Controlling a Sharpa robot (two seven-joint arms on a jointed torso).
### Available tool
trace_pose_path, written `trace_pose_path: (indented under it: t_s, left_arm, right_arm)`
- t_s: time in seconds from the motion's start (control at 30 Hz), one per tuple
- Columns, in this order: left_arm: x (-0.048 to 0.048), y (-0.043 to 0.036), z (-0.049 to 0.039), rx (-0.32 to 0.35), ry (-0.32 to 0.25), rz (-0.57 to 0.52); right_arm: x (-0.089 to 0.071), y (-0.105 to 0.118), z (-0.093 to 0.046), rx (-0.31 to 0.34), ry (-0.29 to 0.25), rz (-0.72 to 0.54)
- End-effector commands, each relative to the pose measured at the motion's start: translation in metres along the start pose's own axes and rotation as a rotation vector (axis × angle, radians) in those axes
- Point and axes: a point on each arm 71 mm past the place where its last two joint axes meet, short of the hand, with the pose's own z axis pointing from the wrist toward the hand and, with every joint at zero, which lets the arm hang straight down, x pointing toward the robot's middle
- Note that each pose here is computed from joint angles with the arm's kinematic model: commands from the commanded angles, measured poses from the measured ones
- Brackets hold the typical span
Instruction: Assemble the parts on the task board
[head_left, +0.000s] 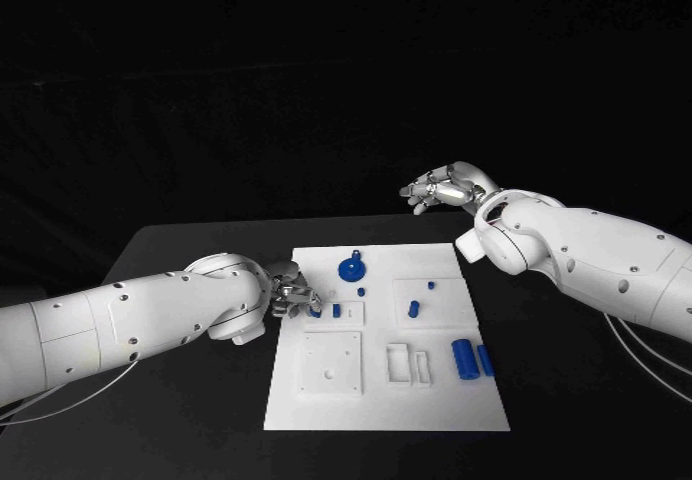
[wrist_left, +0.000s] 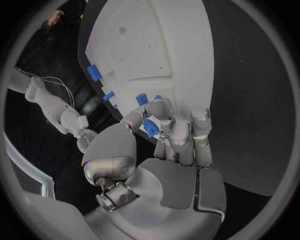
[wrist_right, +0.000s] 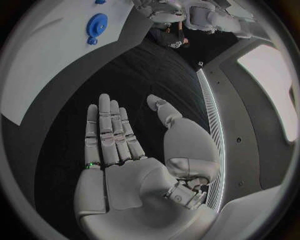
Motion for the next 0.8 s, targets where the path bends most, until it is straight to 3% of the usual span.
trace_pose_path:
  t_s: [0.03, 0.8]
  left_arm:
    - [0.0163, 0.0043, 0.0016, -0.031, 0.089, 0.067]
    - [0.0171, 0.0034, 0.0027, -0.038, 0.098, 0.084]
  right_arm:
    - [0.0003, 0.0006, -0.0002, -0.005, 0.006, 0.003]
    - [0.0003, 0.0005, -0.0004, -0.006, 0.007, 0.003]
